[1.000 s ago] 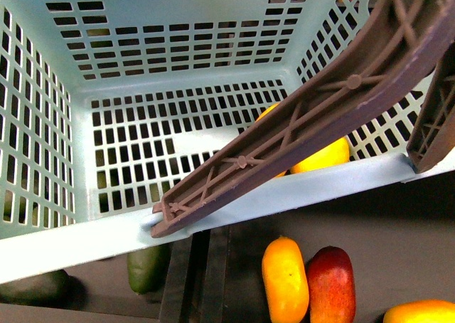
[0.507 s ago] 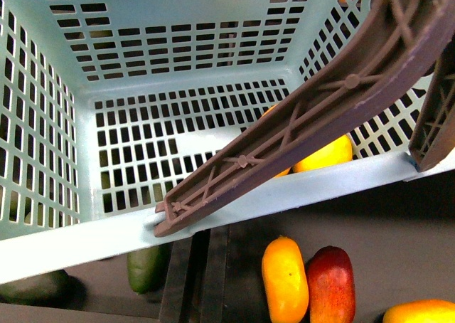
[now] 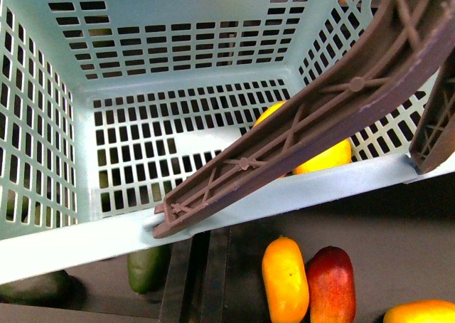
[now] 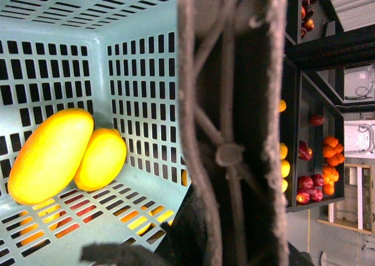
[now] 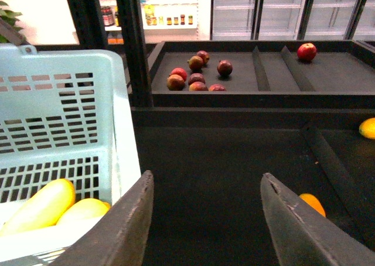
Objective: Pick lemon and mango into basket
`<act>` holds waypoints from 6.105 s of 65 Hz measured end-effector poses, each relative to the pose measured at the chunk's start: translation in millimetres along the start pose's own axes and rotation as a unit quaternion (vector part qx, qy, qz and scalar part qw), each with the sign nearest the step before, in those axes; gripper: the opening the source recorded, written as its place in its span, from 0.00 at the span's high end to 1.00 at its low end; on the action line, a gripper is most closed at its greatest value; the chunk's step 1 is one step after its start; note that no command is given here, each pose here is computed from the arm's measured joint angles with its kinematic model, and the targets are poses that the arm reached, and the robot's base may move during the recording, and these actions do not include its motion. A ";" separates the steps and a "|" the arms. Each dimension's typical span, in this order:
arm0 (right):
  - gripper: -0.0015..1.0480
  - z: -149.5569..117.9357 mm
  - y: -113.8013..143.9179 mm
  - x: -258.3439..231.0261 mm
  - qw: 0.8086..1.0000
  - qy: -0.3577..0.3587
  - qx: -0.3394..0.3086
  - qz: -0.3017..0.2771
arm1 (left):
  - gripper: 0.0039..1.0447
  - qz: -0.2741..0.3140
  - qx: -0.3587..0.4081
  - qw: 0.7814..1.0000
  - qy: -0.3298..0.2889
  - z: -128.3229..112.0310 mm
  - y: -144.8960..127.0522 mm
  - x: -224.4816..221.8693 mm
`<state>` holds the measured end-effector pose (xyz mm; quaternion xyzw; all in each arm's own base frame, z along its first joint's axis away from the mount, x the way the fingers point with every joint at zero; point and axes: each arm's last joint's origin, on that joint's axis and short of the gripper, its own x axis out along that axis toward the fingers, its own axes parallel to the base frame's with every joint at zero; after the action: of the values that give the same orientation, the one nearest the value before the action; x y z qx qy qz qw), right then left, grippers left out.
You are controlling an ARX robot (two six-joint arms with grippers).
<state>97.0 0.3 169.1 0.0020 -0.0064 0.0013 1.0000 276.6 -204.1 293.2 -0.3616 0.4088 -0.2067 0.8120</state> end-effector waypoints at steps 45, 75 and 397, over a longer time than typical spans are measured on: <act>0.08 0.0 -0.1 -0.2 1.000 0.000 0.000 -0.001 | 0.96 0.000 -0.003 1.000 0.003 -0.9 -0.2 1.5; 0.08 -0.1 0.0 -0.2 1.000 0.000 0.000 -0.001 | 0.96 -0.001 -0.003 1.000 0.004 -0.4 0.1 1.4; 0.08 -0.2 -0.2 -0.2 1.000 0.000 0.000 -0.001 | 0.97 0.200 0.359 0.811 -0.416 -94.1 218.4 -159.0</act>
<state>96.8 0.1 168.9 0.0016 -0.0062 0.0008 1.0000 116.5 -0.4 171.8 -0.0056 -0.0079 -0.0018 1.0000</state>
